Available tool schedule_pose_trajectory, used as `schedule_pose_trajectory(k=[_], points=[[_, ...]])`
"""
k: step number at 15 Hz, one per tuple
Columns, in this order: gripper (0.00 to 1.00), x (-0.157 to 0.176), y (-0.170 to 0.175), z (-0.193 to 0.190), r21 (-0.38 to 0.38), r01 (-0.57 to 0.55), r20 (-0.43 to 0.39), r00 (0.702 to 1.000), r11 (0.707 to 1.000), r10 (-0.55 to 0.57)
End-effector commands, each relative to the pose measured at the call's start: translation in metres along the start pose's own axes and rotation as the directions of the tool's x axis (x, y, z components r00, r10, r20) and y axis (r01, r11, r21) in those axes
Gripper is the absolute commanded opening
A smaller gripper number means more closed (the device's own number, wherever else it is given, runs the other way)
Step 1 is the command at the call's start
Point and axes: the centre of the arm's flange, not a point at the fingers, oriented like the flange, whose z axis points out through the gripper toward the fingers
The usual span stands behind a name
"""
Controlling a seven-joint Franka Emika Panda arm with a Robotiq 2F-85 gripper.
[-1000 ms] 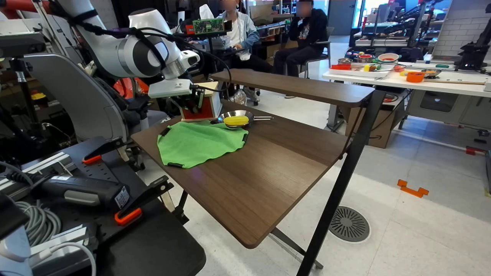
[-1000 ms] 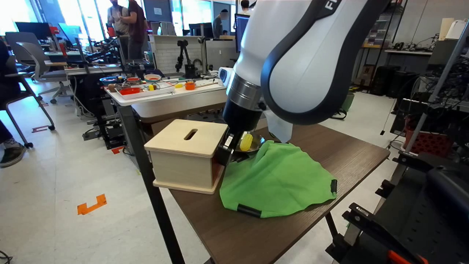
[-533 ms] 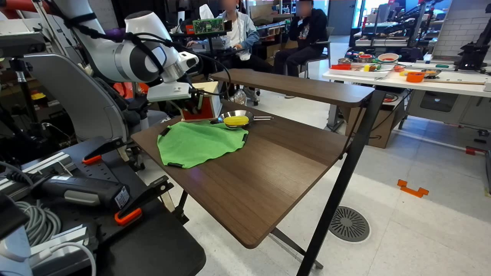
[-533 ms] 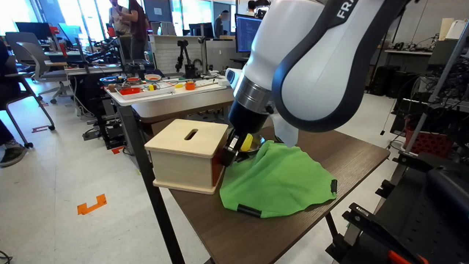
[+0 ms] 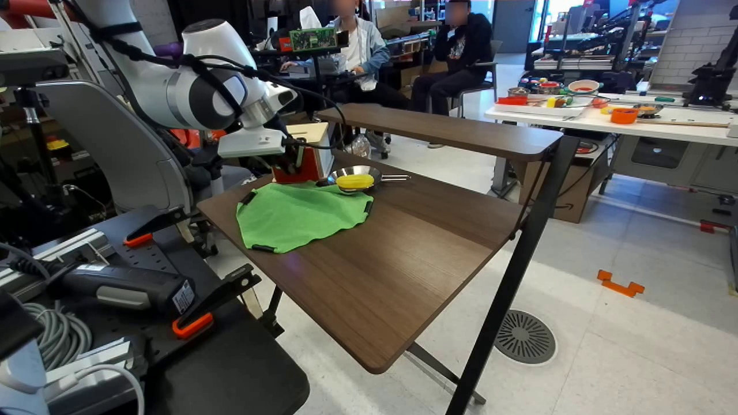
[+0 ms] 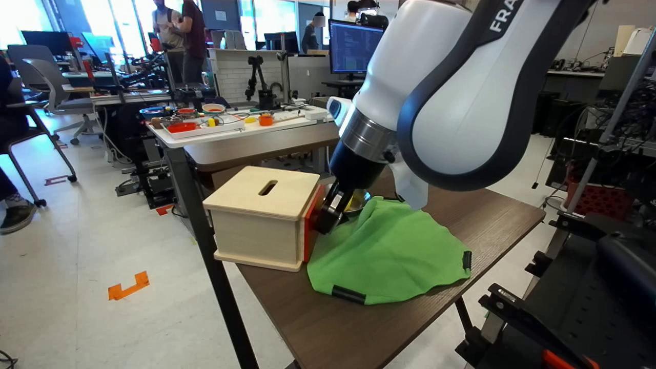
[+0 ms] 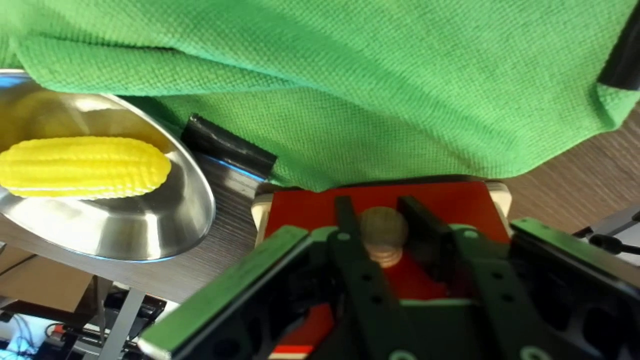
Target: Open the chest drawer
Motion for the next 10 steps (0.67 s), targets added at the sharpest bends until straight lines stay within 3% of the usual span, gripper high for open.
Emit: schedule_pose_trajectory(k=[1,10], points=[[0.07,-0.015,0.008,-0.014,-0.002,0.005,-0.005,1.000,1.000,-0.005],[0.07,-0.038,0.013,-0.023,-0.001,-0.013,0.046,0.999,1.000,0.013]])
